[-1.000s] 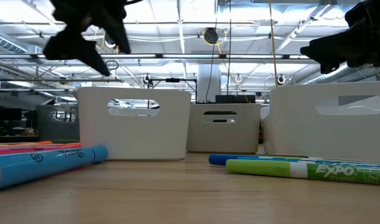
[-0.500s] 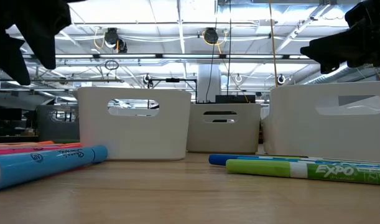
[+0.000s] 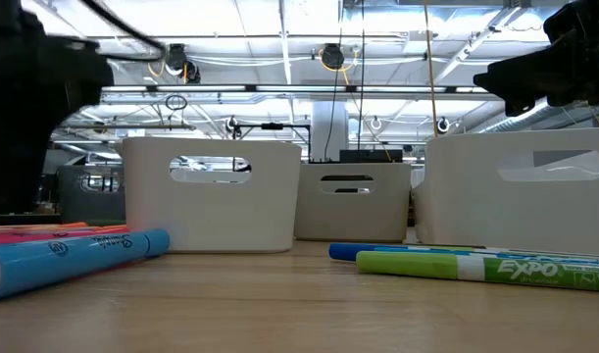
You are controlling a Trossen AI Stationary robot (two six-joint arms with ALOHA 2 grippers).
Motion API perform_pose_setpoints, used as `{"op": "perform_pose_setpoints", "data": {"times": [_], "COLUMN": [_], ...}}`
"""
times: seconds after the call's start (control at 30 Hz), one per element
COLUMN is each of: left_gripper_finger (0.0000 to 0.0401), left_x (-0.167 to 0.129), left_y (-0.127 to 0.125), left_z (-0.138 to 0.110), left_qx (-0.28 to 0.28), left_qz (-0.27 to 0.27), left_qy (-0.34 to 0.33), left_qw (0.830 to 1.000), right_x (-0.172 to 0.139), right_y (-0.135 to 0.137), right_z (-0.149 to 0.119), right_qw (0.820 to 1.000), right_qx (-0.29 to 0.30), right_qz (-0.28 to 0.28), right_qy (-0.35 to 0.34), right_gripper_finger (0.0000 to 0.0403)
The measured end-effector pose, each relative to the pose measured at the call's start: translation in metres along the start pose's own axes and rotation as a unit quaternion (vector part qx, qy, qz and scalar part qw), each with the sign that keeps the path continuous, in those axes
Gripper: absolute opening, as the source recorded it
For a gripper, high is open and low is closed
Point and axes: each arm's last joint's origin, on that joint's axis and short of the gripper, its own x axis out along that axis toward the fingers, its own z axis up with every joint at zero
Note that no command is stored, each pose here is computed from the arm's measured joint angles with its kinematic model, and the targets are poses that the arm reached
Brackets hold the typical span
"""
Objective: Pick & Place Markers
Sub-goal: Put the left orange highlighter into the left white bin
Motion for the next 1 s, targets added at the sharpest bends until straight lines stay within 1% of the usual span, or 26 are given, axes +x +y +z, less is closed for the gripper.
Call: {"op": "perform_pose_setpoints", "data": {"times": [0.2,0.53,0.7,1.0], "left_gripper_finger": [0.017,0.017,0.017,0.017], "left_x": [0.018,0.029,0.03,0.031], "left_y": [-0.003,-0.006,-0.007,-0.006], "left_z": [0.002,0.006,0.009,0.008], "left_qx": [-0.007,-0.025,-0.032,-0.029], "left_qz": [0.039,0.075,0.08,0.081], "left_qy": [0.011,0.057,0.07,0.072], "left_qw": [0.999,0.995,0.994,0.994], "right_x": [0.0,0.0,0.0,0.0], "right_y": [0.0,0.0,0.0,0.0], "right_z": [0.0,0.0,0.0,0.0], "right_qw": [1.0,1.0,1.0,1.0], "right_qx": [0.0,0.0,0.0,0.0], "right_qz": [0.0,0.0,0.0,0.0], "right_qy": [0.0,0.0,0.0,0.0], "right_gripper_finger": [0.0141,0.0141,0.0141,0.0141]}}
